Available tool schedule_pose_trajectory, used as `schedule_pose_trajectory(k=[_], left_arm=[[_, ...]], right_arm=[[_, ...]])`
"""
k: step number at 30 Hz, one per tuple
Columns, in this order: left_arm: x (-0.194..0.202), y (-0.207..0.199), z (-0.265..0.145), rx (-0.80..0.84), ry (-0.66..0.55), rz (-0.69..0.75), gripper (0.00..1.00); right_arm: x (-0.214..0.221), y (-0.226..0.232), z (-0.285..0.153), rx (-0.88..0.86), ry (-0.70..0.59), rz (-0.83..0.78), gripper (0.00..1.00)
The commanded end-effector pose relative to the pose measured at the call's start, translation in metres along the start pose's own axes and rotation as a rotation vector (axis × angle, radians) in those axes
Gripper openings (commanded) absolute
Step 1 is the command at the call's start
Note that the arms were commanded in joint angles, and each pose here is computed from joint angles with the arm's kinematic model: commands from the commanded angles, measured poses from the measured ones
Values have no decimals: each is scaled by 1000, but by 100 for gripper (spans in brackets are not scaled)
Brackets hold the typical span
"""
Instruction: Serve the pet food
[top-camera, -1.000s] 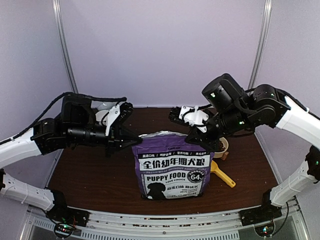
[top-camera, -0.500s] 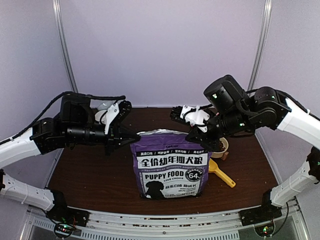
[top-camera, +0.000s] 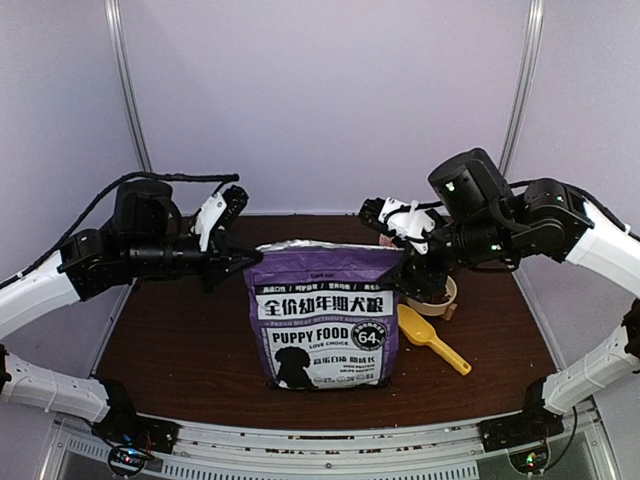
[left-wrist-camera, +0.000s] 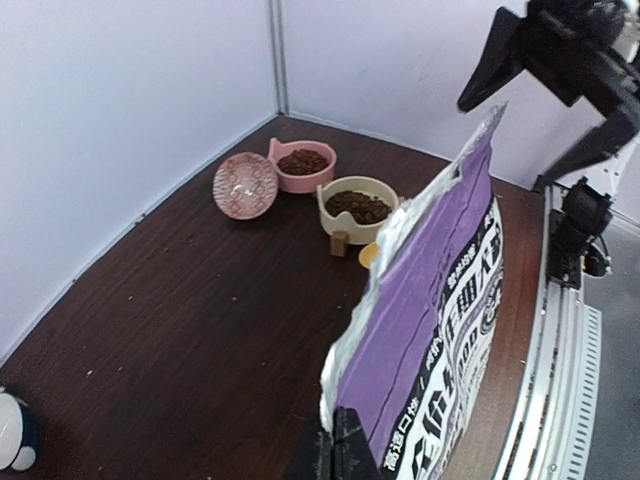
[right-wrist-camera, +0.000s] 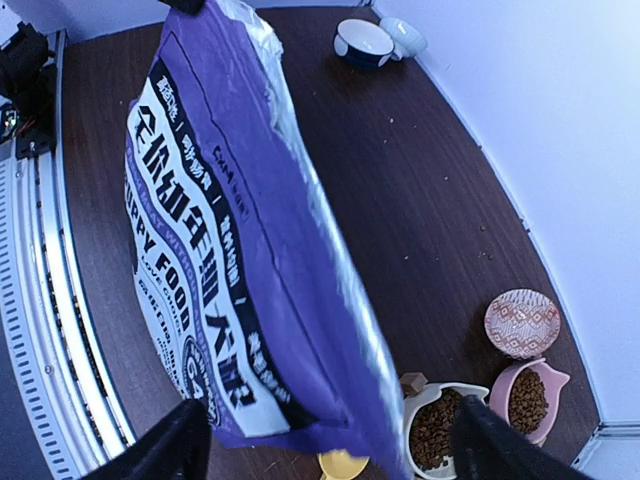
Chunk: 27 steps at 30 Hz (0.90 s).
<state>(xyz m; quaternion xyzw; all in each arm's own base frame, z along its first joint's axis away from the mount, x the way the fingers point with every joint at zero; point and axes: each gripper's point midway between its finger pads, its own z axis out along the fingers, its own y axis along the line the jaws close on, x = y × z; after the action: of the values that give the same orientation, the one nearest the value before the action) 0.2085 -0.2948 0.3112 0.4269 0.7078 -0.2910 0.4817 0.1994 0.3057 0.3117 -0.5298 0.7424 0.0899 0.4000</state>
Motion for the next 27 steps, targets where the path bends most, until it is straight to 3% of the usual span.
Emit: schedule_pose_trajectory(k=[1,6,11,17,18,19,22,24,27], left_arm=[[-26,64,-20,-240,-75,-66,0],[-12,147,-38,-471,-59,-200,0],[4,223,-81,-684,-133,-371,0],[6,252,-97,-764,-126,-407,0],[7,254,-100,-772,-126,-414,5],[6,255,-102,-772,-129,-418,18],[2,250,-110,-778,-150,-401,66],[1,245,-115,-779,-160,-375,81],[9,244,-127,-811,-140,-364,91]], right_arm=[[-23,-26,-28,93,-175,110,95],[-23,-59,-40,201,-270,274,100],[8,-98,-38,305,-262,469,100],[56,-140,-33,395,-272,690,100],[63,-145,-33,405,-279,719,100],[70,-149,-32,411,-279,748,100],[89,-162,-31,441,-284,822,100],[103,-169,-30,466,-283,865,100],[127,-182,-30,510,-282,930,100]])
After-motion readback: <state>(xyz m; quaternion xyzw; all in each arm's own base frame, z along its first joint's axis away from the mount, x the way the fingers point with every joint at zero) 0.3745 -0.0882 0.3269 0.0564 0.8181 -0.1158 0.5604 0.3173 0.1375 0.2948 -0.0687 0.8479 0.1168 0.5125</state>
